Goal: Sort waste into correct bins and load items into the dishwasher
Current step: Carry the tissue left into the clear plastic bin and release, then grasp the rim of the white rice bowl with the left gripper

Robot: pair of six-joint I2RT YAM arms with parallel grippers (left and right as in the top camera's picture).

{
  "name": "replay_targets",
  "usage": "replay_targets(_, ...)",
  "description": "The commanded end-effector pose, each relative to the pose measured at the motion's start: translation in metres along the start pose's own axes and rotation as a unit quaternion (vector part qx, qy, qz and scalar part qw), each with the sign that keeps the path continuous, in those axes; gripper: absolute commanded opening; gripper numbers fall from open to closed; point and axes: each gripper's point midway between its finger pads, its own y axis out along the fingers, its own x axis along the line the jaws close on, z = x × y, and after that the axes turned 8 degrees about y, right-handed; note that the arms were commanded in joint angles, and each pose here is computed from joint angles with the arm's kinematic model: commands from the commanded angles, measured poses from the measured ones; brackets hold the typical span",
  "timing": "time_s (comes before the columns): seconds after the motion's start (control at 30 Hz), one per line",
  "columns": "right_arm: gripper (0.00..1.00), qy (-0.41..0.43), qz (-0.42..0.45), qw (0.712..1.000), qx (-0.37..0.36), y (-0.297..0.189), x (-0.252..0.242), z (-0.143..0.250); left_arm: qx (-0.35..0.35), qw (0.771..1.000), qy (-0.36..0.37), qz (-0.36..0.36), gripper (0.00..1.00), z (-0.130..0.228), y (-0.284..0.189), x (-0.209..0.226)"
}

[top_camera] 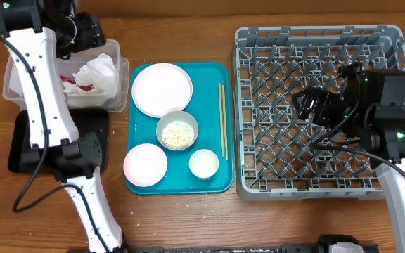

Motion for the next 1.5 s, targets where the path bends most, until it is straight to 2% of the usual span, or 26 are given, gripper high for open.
replay_targets(0.0, 1.00, -0.004, -0.006, 1.000, -0.012, -0.007, 0.005, -0.007, 0.001, 0.995, 0.066, 0.070, 0.77, 0.021, -0.033, -0.056)
replay_targets(0.13, 1.00, -0.005, -0.006, 1.000, -0.013, -0.007, 0.005, -0.007, 0.097, 0.985, 0.103, 0.095, 0.76, 0.078, -0.016, -0.095)
replay_targets(0.27, 1.00, -0.005, -0.007, 1.000, -0.015, -0.007, 0.006, -0.008, 0.211, 0.963, 0.131, 0.103, 0.72, 0.138, 0.019, -0.117)
replay_targets(0.43, 1.00, -0.006, -0.007, 1.000, -0.016, -0.007, 0.006, -0.009, 0.270, 0.946, 0.148, 0.098, 0.68, 0.179, 0.062, -0.132)
replay_targets(0.6, 1.00, -0.005, -0.007, 1.000, -0.016, -0.007, 0.006, -0.009, 0.246, 0.955, 0.151, 0.062, 0.64, 0.187, 0.098, -0.158)
replay_targets(0.8, 1.00, -0.005, -0.006, 1.000, -0.014, -0.007, 0.005, -0.008, 0.197, 0.966, 0.160, -0.044, 0.62, 0.198, 0.133, -0.173)
replay_targets(0.9, 1.00, -0.005, -0.006, 1.000, -0.014, -0.007, 0.005, -0.008, 0.192, 0.968, 0.155, -0.040, 0.58, 0.208, 0.150, -0.176)
replay_targets(1.03, 1.00, -0.005, -0.006, 1.000, -0.014, -0.007, 0.005, -0.008, 0.189, 0.970, 0.150, -0.016, 0.46, 0.224, 0.174, -0.180)
replay_targets(1.2, 1.00, -0.004, -0.006, 1.000, -0.012, -0.007, 0.005, -0.007, 0.185, 0.975, 0.121, -0.020, 0.39, 0.234, 0.189, -0.175)
replay_targets(1.3, 1.00, -0.004, -0.006, 1.000, -0.012, -0.007, 0.005, -0.007, 0.186, 0.976, 0.115, -0.022, 0.31, 0.240, 0.194, -0.173)
replay_targets(1.43, 1.00, -0.004, -0.006, 1.000, -0.012, -0.007, 0.005, -0.007, 0.182, 0.976, 0.115, -0.020, 0.17, 0.238, 0.195, -0.174)
replay_targets(1.47, 1.00, -0.004, -0.006, 1.000, -0.012, -0.007, 0.005, -0.007, 0.181, 0.977, 0.115, -0.019, 0.09, 0.238, 0.195, -0.174)
